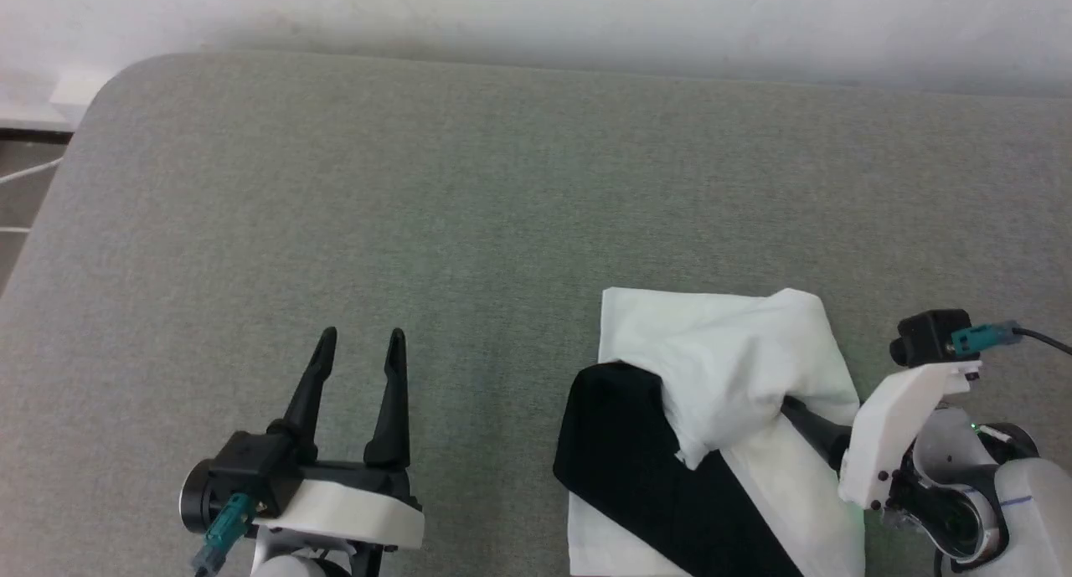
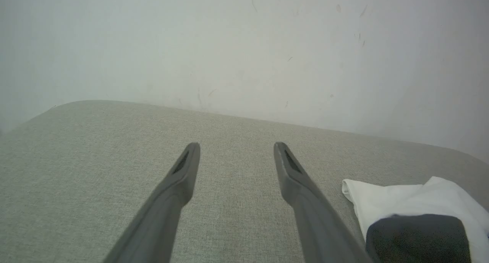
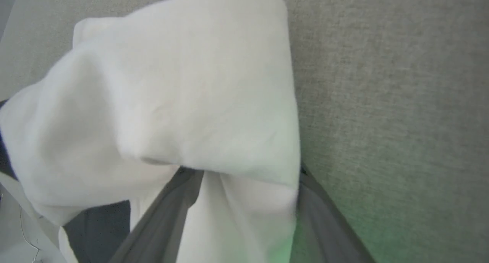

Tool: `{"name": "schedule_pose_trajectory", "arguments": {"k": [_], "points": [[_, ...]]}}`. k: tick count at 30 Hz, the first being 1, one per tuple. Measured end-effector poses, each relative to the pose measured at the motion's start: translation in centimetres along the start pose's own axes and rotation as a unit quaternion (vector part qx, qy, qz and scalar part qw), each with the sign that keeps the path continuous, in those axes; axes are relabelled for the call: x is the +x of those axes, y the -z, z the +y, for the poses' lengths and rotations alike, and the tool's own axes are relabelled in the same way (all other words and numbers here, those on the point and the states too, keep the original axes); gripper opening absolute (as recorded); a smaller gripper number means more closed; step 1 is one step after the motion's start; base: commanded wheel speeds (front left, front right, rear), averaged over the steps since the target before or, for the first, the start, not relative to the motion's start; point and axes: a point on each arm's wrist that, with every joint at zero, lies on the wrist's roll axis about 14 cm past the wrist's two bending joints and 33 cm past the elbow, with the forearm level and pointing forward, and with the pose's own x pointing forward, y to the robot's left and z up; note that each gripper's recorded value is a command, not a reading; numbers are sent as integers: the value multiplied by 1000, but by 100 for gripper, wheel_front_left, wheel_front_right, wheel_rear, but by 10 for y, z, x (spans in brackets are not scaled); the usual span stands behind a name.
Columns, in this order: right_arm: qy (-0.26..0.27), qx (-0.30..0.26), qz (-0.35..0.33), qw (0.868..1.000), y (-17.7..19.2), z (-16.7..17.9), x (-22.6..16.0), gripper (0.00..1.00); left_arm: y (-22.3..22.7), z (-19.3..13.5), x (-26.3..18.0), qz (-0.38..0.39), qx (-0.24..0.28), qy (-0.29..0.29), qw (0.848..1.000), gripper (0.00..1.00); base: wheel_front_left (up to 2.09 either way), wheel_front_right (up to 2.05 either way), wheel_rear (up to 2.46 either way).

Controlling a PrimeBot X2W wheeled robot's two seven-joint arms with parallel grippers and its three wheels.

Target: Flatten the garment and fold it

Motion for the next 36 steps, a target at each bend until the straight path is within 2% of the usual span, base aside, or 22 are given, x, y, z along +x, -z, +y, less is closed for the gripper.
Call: {"name": "schedule_pose_trajectory", "arguments": {"k": [3, 4, 5, 6, 14, 17, 22, 25, 30, 36], "points": [[-11, -11, 16, 1000, 2, 8, 12, 100, 2, 7, -4, 4, 3, -11, 1000, 100, 0, 0, 0], [-14, -15, 20, 1000, 3, 11, 15, 54, 2, 9, -5, 5, 4, -15, 1000, 100, 0, 0, 0], [-17, -20, 19, 999, 3, 13, 17, 54, 2, 11, -5, 5, 4, -17, 1000, 100, 0, 0, 0], [-18, -25, 14, 999, 2, 15, 19, 0, 2, 12, -6, 6, 5, -19, 1000, 100, 0, 0, 0], [2, -129, -28, 991, -10, 14, 9, 0, 1, 2, -4, 3, 0, -4, 1000, 100, 0, 0, 0], [30, -187, -36, 981, -19, -1, -8, 0, 2, -11, 1, 2, -5, 18, 1000, 100, 0, 0, 0], [82, -276, -32, 957, -41, -30, -43, 0, 6, -45, 12, 5, -17, 71, 997, 100, 0, 0, 0], [132, -326, -19, 936, -53, -62, -70, 0, 7, -72, 22, 3, -26, 110, 994, 100, 0, 0, 0], [221, -365, 21, 904, -66, -130, -118, 0, 6, -114, 46, -8, -41, 171, 984, 100, 0, 0, 0], [302, -365, 62, 879, -69, -211, -157, 0, 23, -149, 68, 2, -51, 222, 974, 100, 0, 0, 0]]}}
